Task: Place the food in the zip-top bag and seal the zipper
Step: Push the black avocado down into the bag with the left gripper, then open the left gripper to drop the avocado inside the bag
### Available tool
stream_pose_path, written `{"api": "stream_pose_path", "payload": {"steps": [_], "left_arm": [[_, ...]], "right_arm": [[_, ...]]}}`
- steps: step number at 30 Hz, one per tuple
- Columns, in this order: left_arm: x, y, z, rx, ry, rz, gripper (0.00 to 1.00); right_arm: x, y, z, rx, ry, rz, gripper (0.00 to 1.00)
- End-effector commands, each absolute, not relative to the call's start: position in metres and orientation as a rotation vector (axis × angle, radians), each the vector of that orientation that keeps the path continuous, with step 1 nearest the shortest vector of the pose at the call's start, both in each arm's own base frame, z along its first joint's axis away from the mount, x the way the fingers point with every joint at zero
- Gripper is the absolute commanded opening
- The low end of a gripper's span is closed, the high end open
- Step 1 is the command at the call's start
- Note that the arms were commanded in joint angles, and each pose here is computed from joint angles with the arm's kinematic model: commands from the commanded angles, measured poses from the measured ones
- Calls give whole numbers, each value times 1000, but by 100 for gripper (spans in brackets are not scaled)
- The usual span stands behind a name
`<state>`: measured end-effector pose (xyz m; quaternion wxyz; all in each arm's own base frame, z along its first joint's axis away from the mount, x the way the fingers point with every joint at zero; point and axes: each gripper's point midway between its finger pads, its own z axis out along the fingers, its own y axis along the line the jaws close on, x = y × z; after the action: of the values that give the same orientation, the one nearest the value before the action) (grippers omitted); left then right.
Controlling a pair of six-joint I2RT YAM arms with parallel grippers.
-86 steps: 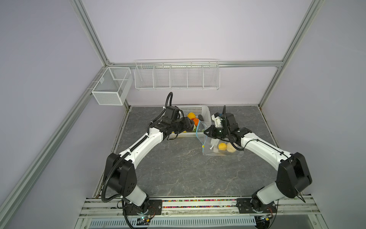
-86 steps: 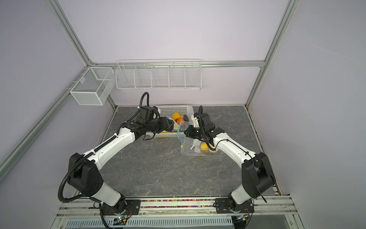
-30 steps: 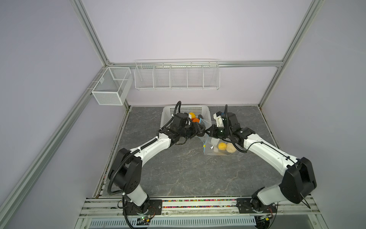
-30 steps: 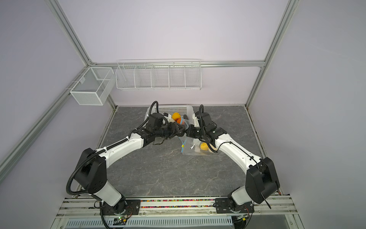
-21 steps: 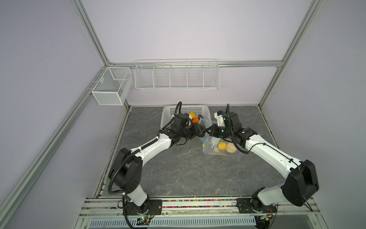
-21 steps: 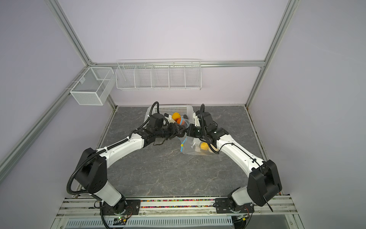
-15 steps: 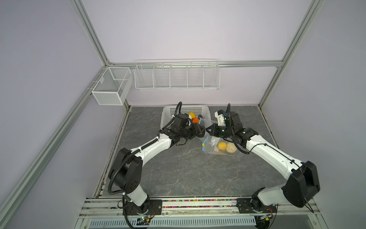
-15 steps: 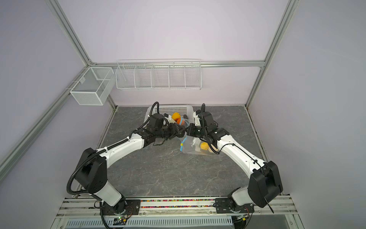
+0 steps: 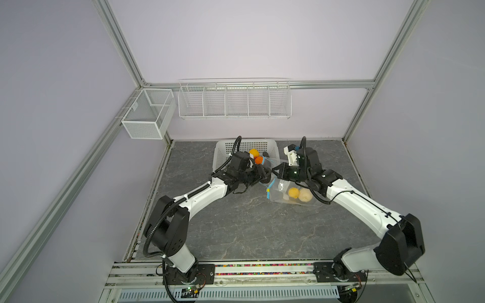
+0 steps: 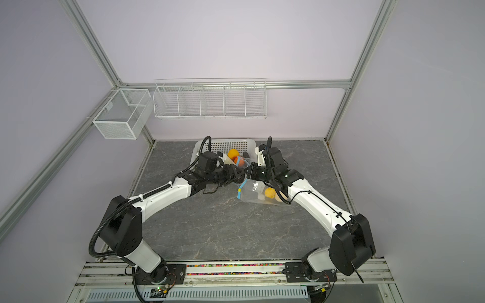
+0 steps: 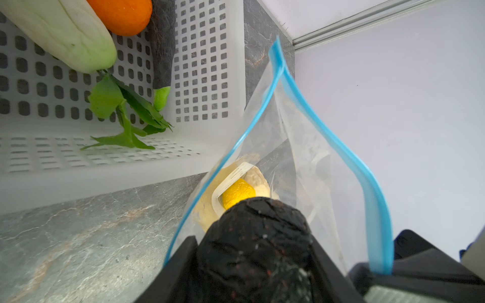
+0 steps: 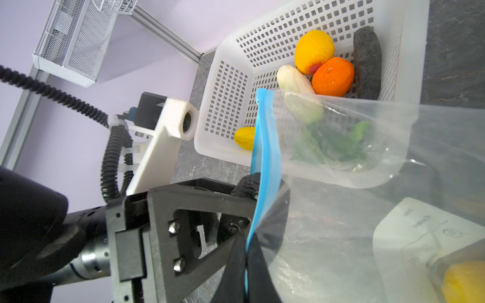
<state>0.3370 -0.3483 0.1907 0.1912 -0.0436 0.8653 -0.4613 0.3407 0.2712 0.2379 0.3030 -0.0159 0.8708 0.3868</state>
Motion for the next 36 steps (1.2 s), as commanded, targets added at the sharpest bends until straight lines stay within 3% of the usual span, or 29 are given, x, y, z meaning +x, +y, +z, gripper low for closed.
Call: {"api": "stream_pose_path", "payload": {"steps": [1,9,23,36], "left_arm": [[334,-353,186,-90,2452,-1277,46],[333,-356,185,-74,2462,-1274,50],[333,-357,189,-62,2458,-1264,73],[331,-351,195,-41,2448,-1228,73]], "right_arm": [[337,274,254,-50,2249,1072,7],[335,274,256,-54,2245,1071,7],[334,272,253,-56,2253,1060,7],[332,268,250,-45,2259,1044,6]]}}
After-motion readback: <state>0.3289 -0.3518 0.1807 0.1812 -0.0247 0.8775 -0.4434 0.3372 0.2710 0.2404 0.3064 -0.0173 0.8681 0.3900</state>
